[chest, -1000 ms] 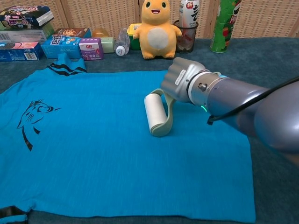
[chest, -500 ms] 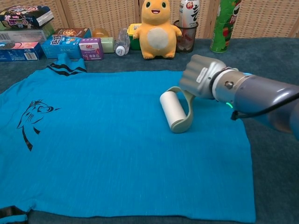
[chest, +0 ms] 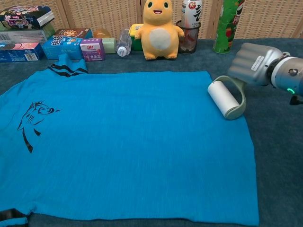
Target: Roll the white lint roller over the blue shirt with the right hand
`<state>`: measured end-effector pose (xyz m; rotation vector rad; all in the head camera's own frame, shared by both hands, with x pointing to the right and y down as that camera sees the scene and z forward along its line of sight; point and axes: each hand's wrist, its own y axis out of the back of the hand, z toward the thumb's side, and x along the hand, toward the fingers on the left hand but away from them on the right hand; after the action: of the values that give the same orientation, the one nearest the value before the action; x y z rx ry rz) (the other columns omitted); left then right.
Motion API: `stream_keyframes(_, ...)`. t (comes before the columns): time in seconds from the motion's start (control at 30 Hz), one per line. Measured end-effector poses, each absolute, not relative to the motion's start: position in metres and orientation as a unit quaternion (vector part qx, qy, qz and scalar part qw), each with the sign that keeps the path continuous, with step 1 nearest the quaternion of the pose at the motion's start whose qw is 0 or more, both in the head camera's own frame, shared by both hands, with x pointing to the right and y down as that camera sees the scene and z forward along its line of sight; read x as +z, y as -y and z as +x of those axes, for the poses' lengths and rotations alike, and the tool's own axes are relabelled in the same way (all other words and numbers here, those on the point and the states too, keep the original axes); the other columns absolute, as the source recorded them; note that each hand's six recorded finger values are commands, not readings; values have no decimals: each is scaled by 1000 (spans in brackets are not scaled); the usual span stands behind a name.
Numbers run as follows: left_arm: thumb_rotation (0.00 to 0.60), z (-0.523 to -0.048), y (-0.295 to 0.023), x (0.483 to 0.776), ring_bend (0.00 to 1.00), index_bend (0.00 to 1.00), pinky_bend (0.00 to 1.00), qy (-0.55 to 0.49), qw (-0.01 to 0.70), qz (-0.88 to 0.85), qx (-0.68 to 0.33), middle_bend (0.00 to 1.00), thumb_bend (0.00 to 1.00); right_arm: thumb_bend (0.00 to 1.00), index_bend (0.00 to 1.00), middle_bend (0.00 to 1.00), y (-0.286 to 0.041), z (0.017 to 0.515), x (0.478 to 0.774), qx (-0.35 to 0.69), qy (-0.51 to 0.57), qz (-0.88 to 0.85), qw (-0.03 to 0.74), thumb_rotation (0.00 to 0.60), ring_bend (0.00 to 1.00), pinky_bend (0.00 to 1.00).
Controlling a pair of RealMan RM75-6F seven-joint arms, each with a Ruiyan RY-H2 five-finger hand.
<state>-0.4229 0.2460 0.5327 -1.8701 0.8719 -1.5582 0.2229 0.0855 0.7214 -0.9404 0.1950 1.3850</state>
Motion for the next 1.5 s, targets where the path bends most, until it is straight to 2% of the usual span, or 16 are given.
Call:
stream_keyframes(0.47, 600, -426, -247, 532, 0, 0, 91, -324, 270, -697, -580, 0, 88, 1000, 589, 651, -51, 244, 708, 611, -16, -496, 617, 600, 753, 978)
stream_keyframes(0.6, 600, -426, -247, 532, 0, 0, 91, -325, 270, -696, -580, 0, 88, 1000, 570, 631, -32, 271, 713, 622, 11, -503, 600, 600, 705, 903)
stream_keyframes(0.67, 600, -426, -247, 532, 0, 0, 91, -325, 269, -696, -581, 0, 88, 1000, 508, 568, -23, 292, 716, 632, 23, -500, 591, 600, 638, 832)
stream_keyframes(0.7, 600, -426, -247, 532, 0, 0, 91, -325, 269, -696, -582, 0, 88, 994, 445, 505, -19, 301, 717, 637, 27, -498, 588, 600, 578, 774)
stream_keyframes(0.77, 600, -426, -247, 533, 0, 0, 91, -325, 268, -695, -583, 0, 88, 916, 299, 370, -13, 322, 721, 649, 32, -493, 578, 600, 455, 662)
stream_keyframes(0.8, 600, -426, -247, 533, 0, 0, 91, -324, 268, -695, -583, 0, 88, 807, 207, 288, -11, 332, 723, 655, 33, -491, 573, 600, 378, 600)
stream_keyframes(0.83, 600, -426, -247, 533, 0, 0, 91, -324, 268, -695, -583, 0, 88, 657, 124, 214, -11, 341, 725, 662, 31, -490, 566, 600, 306, 543)
stream_keyframes(0.93, 600, -425, -247, 535, 0, 0, 91, -322, 268, -695, -584, 0, 87, 288, 10, 78, -16, 364, 734, 680, 25, -498, 538, 600, 161, 417)
stream_keyframes(1.03, 600, -425, -247, 535, 0, 0, 91, -320, 268, -696, -584, 0, 87, 97, 0, 13, -21, 371, 737, 684, 29, -505, 525, 600, 81, 332)
stream_keyframes(1.13, 600, -424, -248, 535, 0, 0, 91, -319, 268, -697, -583, 0, 88, 10, 0, 0, -23, 369, 737, 684, 35, -511, 521, 600, 31, 264)
stream_keyframes(1.33, 600, -424, -248, 534, 0, 0, 91, -320, 268, -697, -583, 0, 88, 0, 0, 0, -28, 364, 735, 681, 52, -528, 505, 600, 0, 133)
stream_keyframes(1.5, 600, -425, -247, 533, 0, 0, 91, -323, 268, -697, -582, 0, 88, 0, 0, 0, -30, 358, 722, 672, 83, -546, 492, 600, 0, 115)
